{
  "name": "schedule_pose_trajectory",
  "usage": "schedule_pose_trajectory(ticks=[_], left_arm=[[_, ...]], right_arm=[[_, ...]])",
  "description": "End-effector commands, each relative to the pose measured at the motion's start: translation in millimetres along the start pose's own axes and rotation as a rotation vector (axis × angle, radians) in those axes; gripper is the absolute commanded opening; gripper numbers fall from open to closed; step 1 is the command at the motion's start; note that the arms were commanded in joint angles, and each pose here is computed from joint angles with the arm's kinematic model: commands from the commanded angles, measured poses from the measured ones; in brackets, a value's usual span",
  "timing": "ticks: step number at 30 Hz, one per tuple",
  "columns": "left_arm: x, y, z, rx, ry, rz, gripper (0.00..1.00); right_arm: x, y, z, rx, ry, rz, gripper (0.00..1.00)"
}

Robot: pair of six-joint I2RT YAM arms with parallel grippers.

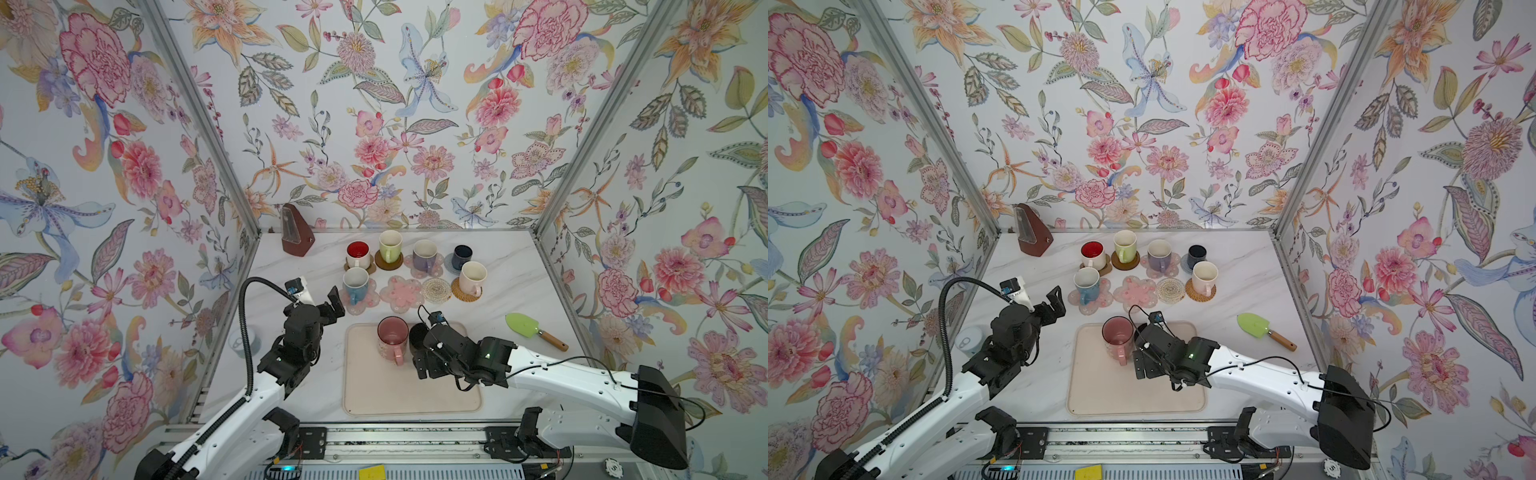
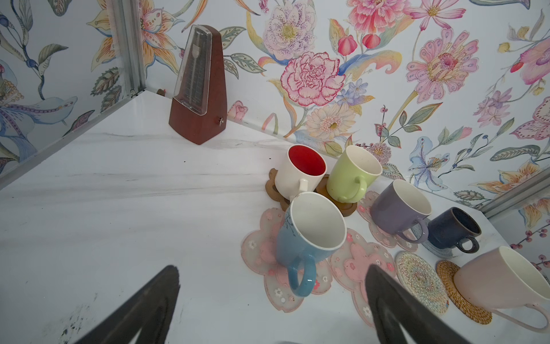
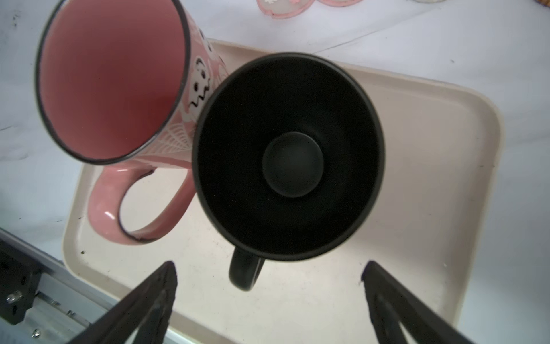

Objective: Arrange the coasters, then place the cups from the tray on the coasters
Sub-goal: 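Lower the right gripper into the black mug on the tray and grasp its rim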

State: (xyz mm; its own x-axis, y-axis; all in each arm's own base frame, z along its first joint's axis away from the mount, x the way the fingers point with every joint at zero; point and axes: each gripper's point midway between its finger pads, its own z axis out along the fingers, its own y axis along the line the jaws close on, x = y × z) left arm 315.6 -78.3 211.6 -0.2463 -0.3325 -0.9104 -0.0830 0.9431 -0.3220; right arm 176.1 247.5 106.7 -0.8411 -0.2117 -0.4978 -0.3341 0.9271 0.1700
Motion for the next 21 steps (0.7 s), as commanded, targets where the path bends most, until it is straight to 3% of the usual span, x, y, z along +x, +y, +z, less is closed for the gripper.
schedule_pose_trajectory(ticks=[1,8,15,21], left_arm=[[-1.6,4.3,-2.3,-0.017,-0.022,-0.004,0.99],[-1.0,5.4,-2.0,-0.022,-0.022,0.0,0.99],[-1.2,5.4,-1.4,-0.025,-0.022,0.007,0.99],[-1.0,5.1,-1.6,-0.022,-0.02,0.007,0.99]], right_arm=[[7.8,-15.2,10.9,0.09,0.014,-0.014,0.97],[15.2,-25.9,22.2,0.144,0.041,-0.033,0.9],[17.8,-35.8,20.0,0.133,0.049,-0.005,0.82],[9.1,-19.2,24.2,0.066,0.029,-0.005,0.73]])
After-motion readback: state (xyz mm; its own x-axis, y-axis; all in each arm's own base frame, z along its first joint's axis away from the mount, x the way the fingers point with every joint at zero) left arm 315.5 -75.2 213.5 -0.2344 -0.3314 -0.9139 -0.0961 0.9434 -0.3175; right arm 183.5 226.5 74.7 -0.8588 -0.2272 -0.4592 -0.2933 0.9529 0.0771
